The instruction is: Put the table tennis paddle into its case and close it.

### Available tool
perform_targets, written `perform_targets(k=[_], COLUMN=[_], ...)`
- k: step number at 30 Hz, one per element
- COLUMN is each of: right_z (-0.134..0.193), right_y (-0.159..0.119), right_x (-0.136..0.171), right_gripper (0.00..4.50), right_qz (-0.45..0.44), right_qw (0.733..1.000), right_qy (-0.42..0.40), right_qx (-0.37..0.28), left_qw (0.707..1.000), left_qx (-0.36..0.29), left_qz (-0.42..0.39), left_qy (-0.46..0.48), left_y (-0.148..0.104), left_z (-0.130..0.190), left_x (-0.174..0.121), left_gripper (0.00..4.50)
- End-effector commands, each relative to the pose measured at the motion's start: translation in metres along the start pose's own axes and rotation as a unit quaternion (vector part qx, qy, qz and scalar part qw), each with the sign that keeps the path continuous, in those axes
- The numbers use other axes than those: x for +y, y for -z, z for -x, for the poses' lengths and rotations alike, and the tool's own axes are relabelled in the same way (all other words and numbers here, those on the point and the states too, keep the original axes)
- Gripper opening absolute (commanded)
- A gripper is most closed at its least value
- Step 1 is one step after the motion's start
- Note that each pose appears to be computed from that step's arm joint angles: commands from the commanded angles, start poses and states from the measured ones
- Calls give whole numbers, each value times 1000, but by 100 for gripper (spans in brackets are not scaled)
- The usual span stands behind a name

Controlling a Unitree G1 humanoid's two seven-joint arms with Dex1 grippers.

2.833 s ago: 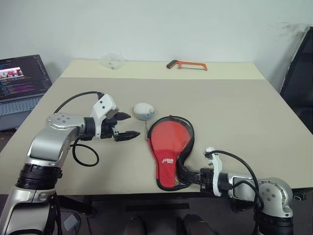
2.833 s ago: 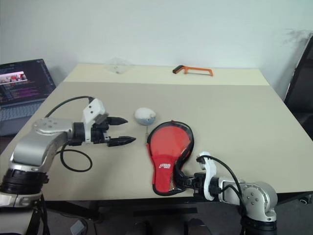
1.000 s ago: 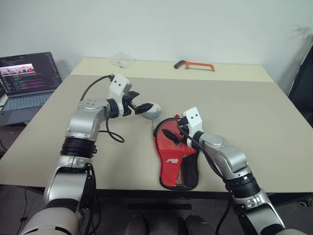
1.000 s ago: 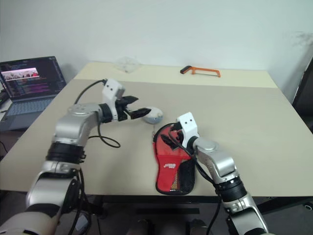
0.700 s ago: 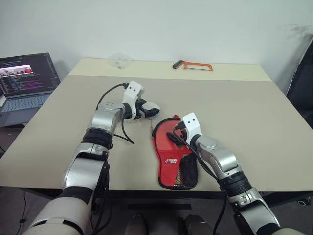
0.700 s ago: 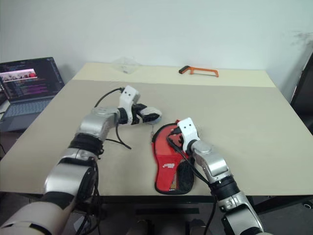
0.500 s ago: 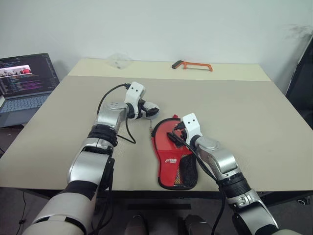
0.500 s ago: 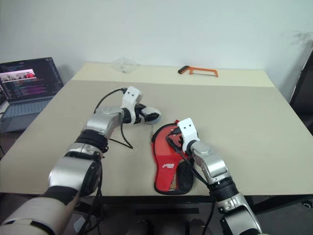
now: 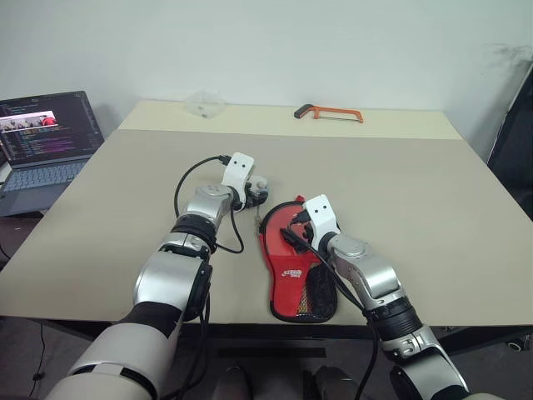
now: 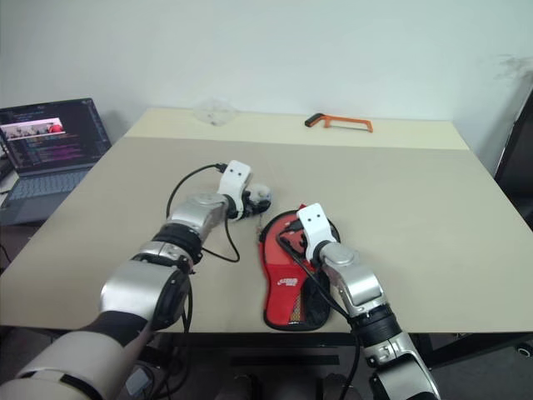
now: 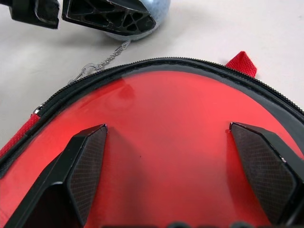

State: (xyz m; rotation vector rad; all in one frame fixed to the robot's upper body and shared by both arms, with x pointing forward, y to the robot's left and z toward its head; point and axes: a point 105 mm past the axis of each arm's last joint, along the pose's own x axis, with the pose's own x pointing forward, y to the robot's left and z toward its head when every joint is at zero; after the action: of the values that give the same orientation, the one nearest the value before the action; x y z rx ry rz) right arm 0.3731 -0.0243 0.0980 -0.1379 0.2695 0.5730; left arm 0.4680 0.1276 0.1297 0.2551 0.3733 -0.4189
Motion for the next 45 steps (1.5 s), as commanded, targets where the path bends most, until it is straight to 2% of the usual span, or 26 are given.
perform_targets(k=[1,6,9,14,21,25,29,31,34,40,45], right_z=[-1,-1,1,3,4,9,12,14,15,15,13], right_y=[15,32,47,56,53,54,54,53,51,50,48], right_x=[7,13,19,24,30,33,35,38,42,45,46], right_gripper=[447,447,447,447,447,447,447,447,447,447,447], right_qz=[-1,-12,-5,4,4,3,3,1,-1,-1,4], right_qw=[1000,997,994,991,991,991,991,990,990,990,990], right_qy=[-6,-12,-24,-31,-38,-41,-42,-45,-49,-53,-58], right_qx=[28,70,103,127,127,129,130,130,129,128,125], left_qw=[1000,999,998,992,961,923,893,851,832,838,867], left_qx=[-10,-23,-30,-50,-74,-100,-126,-163,-188,-225,-194], left_qz=[-3,-23,-46,-110,-241,-333,-385,-437,-468,-474,-451], left_qy=[5,-8,-14,-46,-117,-164,-198,-240,-230,-154,-83], left_y=[-9,-22,-31,-52,-81,-101,-117,-133,-136,-130,-108], left_z=[-5,-7,-9,-10,-9,-7,-3,2,-1,-10,-19], left_x=[-11,-16,-20,-25,-30,-37,-43,-49,-70,-120,-129], left_gripper=[264,101,56,55,55,55,55,55,55,55,55])
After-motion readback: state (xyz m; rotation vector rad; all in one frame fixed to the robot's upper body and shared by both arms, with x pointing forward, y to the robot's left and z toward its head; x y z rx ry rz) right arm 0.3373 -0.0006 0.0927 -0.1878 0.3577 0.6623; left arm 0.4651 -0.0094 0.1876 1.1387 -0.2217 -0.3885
